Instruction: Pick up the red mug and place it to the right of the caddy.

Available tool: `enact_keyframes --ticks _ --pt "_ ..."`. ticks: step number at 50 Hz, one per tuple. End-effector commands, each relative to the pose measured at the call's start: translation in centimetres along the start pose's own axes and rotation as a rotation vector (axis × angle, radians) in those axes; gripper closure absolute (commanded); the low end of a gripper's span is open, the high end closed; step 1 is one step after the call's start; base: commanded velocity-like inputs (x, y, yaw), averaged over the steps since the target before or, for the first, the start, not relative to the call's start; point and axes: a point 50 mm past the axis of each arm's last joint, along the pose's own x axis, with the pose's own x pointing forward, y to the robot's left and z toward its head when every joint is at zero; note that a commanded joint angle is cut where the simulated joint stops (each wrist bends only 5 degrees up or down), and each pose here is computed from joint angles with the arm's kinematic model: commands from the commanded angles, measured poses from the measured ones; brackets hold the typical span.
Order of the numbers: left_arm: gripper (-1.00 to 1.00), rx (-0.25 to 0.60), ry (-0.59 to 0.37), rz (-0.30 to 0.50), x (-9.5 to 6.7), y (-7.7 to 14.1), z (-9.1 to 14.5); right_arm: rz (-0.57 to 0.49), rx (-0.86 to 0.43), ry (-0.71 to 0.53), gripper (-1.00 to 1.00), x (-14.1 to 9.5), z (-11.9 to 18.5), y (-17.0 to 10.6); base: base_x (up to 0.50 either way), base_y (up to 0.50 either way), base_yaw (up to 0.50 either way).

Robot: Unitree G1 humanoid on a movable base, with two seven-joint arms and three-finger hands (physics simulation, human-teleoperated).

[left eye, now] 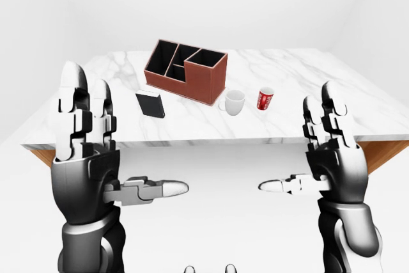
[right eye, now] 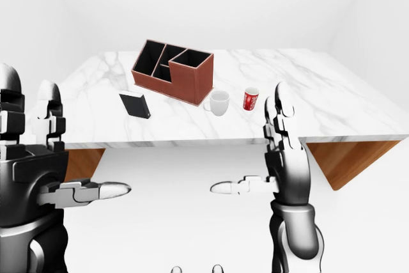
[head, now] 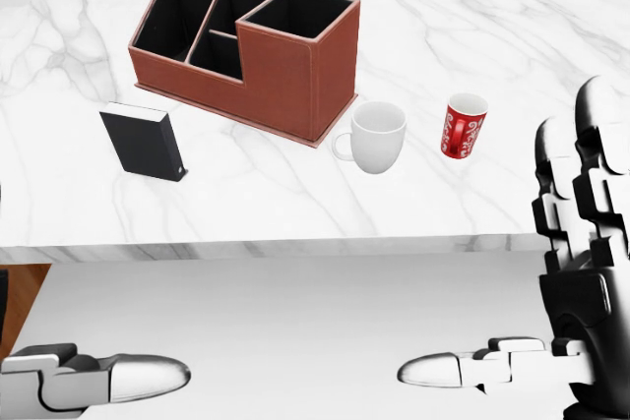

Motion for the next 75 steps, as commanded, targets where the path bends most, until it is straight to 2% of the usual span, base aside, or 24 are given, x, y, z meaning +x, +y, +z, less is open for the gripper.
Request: enact_keyframes --ticks 1,12,75 --pt "-1.00 -0.009 0.064 -0.003 0.4 -0.4 -1.9 -0.001 0.013 0.028 -1.00 0.3 -0.8 0.3 0.00 0.00 0.00" --pt "-1.00 -0.010 0.064 -0.006 0.4 -0.4 -1.9 0.009 0.020 0.016 -1.00 0.2 -0.5 0.3 0.10 0.00 0.00" --pt "-1.00 0.001 0.014 0.002 0.5 0.0 -0.8 0.006 0.027 0.042 -1.00 0.1 -1.1 0.2 0.42 0.00 0.00"
